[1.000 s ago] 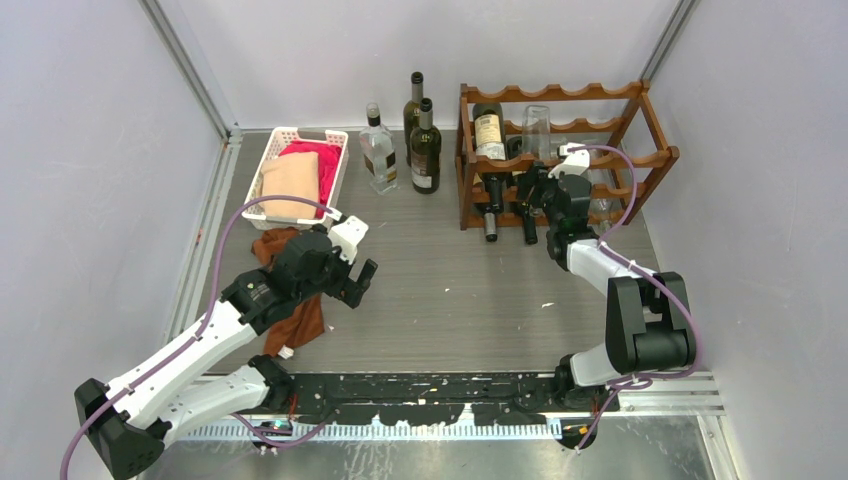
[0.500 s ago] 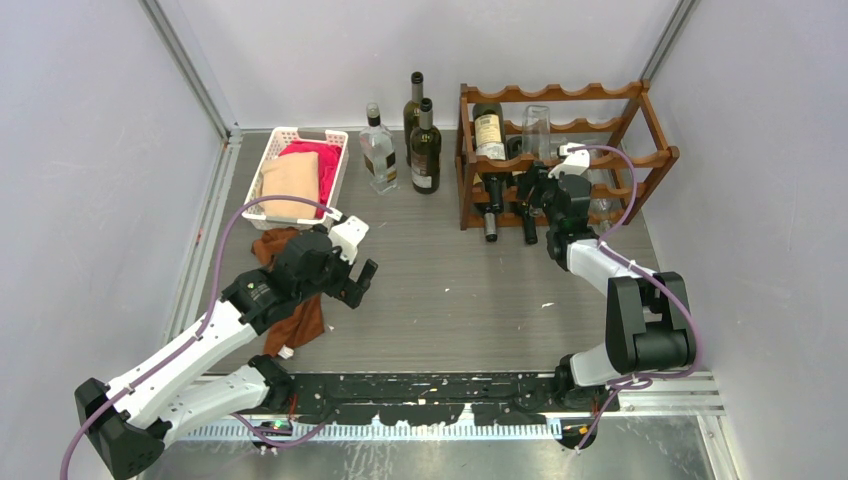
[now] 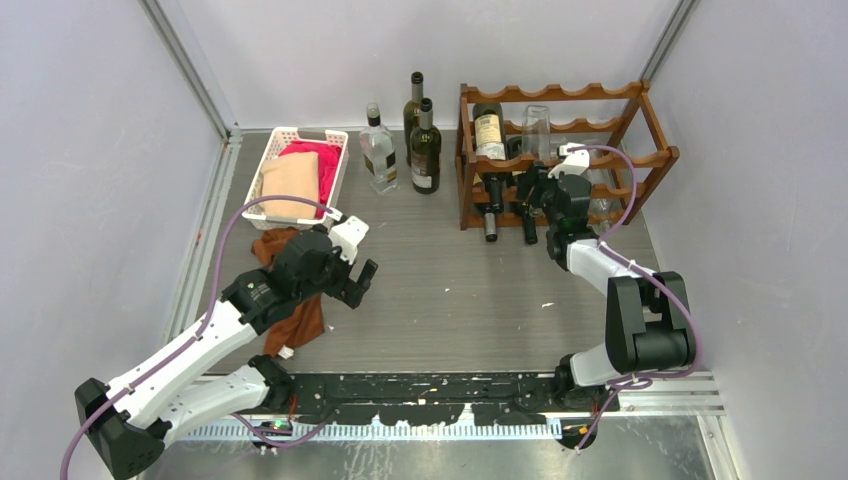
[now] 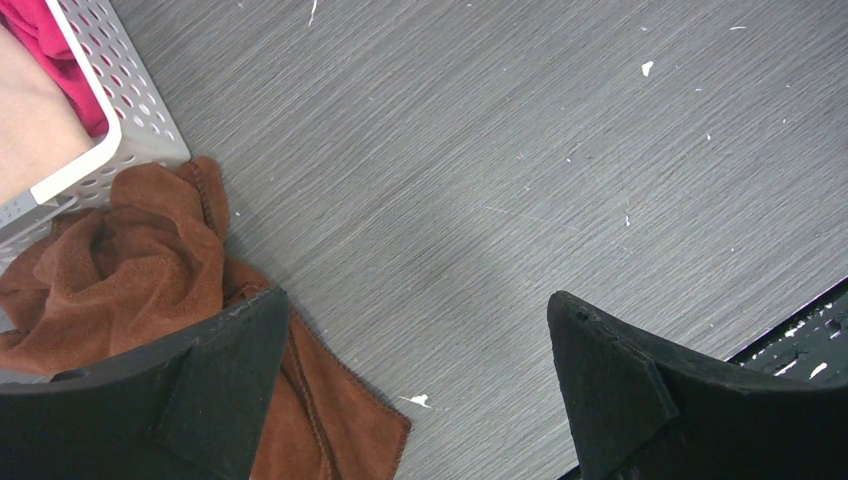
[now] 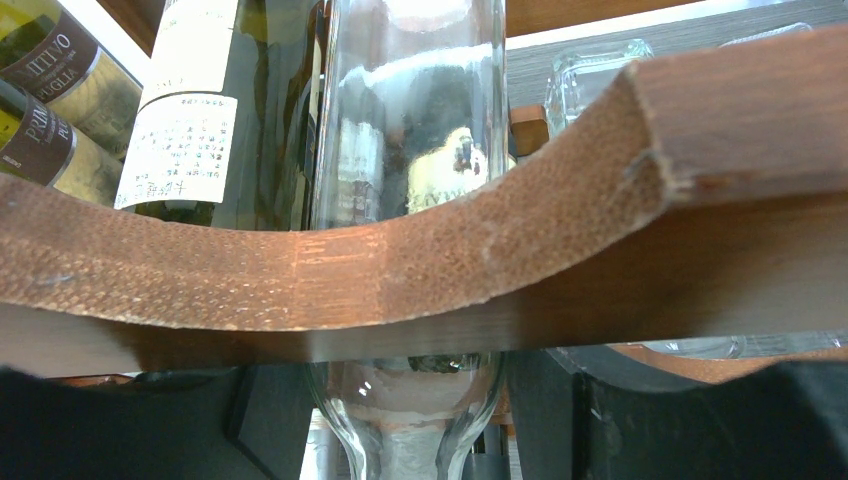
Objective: Put the wine bottle on the wine rack
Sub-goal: Place the wine bottle in the wine rack.
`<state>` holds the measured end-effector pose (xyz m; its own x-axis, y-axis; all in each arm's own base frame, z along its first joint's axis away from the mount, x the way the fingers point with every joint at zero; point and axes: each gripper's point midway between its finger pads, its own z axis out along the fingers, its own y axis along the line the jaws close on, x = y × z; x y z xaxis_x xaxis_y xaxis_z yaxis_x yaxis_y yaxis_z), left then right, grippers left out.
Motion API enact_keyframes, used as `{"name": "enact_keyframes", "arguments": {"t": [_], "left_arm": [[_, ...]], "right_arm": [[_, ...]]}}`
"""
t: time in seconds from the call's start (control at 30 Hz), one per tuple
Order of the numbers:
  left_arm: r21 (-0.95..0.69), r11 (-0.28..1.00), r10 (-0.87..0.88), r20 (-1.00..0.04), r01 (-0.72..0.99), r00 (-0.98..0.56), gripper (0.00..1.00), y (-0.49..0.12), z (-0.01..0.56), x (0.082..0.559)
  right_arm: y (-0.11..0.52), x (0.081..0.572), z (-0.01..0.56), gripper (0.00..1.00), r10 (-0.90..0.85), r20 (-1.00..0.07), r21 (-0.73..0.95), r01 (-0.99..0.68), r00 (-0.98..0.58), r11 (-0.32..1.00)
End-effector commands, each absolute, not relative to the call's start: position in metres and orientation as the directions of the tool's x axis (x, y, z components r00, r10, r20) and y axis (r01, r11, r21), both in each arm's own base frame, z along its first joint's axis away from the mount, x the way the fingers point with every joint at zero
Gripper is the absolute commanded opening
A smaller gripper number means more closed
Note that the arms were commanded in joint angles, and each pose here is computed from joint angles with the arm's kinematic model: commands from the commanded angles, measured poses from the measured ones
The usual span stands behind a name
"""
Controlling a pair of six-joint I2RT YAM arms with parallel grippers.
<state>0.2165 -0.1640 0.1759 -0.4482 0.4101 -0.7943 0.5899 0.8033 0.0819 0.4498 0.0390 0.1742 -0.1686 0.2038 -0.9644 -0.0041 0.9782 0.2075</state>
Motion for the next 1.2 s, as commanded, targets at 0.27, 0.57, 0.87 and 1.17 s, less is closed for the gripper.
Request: {"name": "enact_keyframes", "arguments": {"t": [0.27, 0.57, 0.87, 1.17], "left_arm": [[0.084, 0.791, 0.408, -0.81, 0.605, -0.422, 1.0, -0.1672, 0.1822, 0.2183], [0.083, 0.791, 0.408, -0.81, 0.607, -0.421, 1.0, -0.1676, 0.1823, 0.2182], [0.081, 0.789, 0.408, -0.81, 0.608, -0.421, 1.0, -0.168, 0.1823, 0.2179], [0.08, 0.788, 0.408, -0.81, 0.611, -0.421, 1.0, -0.1685, 0.1823, 0.2176]], "right_arm": [[0.0242, 0.467, 0.2315, 0.65, 0.222, -0.975, 0.222, 0.035, 0.02, 0.974], [0.0234, 0.4665, 0.2308, 0.68, 0.22, -0.975, 0.221, 0.04, 0.017, 0.974], [0.0223, 0.4668, 0.2299, 0.7, 0.219, -0.976, 0.219, 0.046, 0.015, 0.975], [0.0236, 0.4663, 0.232, 0.68, 0.217, -0.976, 0.217, 0.039, 0.015, 0.975]]}}
